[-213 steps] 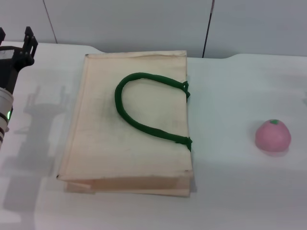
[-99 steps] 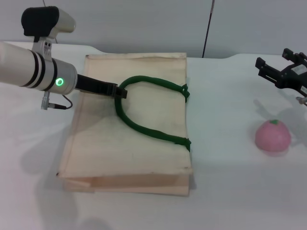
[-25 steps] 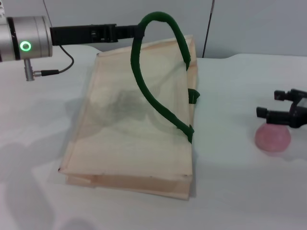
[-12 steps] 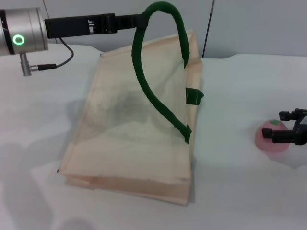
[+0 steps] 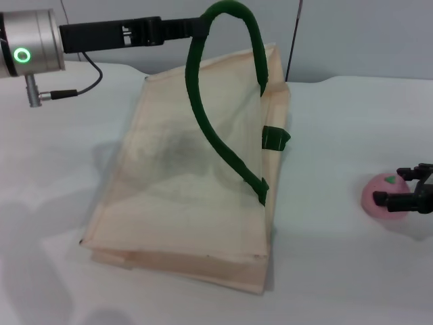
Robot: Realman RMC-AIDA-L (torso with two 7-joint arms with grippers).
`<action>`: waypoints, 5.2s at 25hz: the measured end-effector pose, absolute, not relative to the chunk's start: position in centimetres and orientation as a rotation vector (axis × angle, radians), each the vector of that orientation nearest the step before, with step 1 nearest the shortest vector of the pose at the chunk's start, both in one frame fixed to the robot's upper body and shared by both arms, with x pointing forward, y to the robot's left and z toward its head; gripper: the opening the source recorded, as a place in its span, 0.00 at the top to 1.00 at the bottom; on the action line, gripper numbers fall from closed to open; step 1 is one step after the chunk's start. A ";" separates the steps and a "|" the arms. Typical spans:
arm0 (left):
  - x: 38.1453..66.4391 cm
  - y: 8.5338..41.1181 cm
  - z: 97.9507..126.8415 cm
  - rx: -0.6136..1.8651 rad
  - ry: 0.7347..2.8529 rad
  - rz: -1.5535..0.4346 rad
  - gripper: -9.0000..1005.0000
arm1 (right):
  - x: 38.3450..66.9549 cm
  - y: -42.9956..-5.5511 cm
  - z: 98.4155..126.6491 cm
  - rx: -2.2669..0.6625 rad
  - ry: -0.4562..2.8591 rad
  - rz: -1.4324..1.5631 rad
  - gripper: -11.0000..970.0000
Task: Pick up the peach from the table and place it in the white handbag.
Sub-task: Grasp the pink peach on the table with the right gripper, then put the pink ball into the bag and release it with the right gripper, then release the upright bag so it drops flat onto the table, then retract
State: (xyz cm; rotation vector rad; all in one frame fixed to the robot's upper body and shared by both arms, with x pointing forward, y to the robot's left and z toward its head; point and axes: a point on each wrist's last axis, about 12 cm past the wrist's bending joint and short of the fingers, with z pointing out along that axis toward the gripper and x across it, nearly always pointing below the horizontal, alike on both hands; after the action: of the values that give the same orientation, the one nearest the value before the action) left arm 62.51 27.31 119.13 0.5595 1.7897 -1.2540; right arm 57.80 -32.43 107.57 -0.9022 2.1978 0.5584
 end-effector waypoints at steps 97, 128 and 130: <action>63.7 26.3 122.7 0.567 1.624 -1.333 0.88 | 62.7 -14.1 112.7 -1.472 1.681 0.855 0.39; 63.4 29.1 120.4 0.370 1.635 -1.245 0.58 | 63.9 -24.6 113.8 -0.972 1.802 0.646 0.06; 63.3 29.2 120.1 0.371 1.622 -1.224 0.51 | 63.9 -25.3 113.6 -0.911 1.800 0.629 0.06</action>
State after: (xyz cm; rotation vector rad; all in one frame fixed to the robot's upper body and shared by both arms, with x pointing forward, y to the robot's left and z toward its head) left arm 63.25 29.22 120.14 0.3706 1.6219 -1.2244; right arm 63.93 -25.31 113.64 -0.9106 1.7998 0.6289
